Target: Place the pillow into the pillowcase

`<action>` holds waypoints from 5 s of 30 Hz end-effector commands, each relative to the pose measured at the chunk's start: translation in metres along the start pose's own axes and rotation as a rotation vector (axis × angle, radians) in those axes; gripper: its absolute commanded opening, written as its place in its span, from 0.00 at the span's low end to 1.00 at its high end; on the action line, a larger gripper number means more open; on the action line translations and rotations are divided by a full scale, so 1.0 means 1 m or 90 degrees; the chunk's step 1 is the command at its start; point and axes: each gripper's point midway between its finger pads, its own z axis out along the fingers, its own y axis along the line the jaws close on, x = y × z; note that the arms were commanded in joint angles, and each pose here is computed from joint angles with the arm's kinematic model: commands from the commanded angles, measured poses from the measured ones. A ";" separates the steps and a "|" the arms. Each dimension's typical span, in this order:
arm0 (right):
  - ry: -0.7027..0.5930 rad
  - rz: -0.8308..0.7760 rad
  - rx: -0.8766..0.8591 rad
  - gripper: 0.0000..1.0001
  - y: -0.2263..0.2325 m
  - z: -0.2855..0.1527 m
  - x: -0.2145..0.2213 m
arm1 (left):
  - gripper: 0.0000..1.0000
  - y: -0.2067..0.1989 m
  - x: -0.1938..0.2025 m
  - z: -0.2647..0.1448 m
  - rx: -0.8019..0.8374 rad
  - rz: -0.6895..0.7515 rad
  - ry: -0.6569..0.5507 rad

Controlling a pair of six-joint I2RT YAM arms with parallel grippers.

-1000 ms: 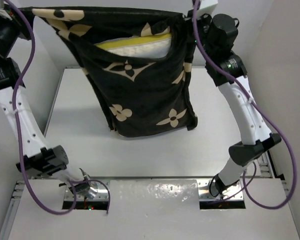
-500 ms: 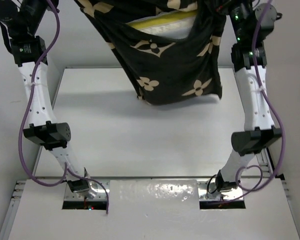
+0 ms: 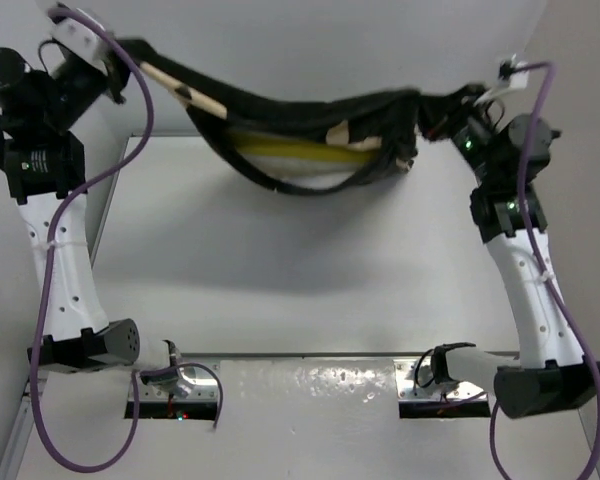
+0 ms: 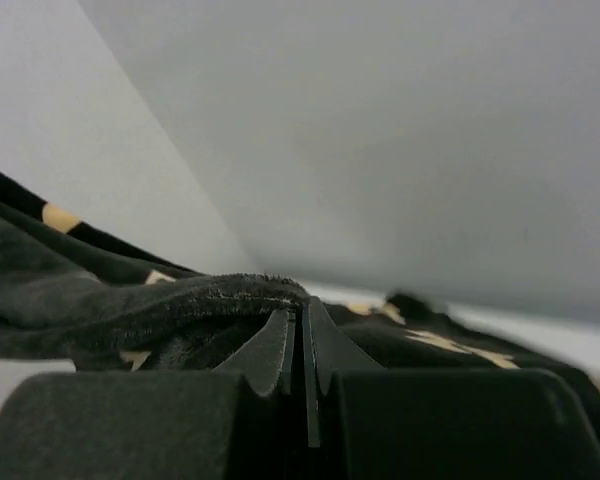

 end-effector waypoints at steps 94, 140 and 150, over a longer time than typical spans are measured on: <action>0.345 0.130 0.370 0.99 -0.155 0.011 0.303 | 0.81 -0.171 0.379 -0.084 0.077 -0.250 0.603; 0.392 0.163 0.379 0.81 -0.182 -0.018 0.287 | 0.78 -0.239 0.370 -0.089 0.288 -0.259 0.663; 0.564 0.114 0.372 0.78 -0.124 -0.060 0.369 | 1.00 -0.129 0.397 -0.150 -0.029 -0.394 0.708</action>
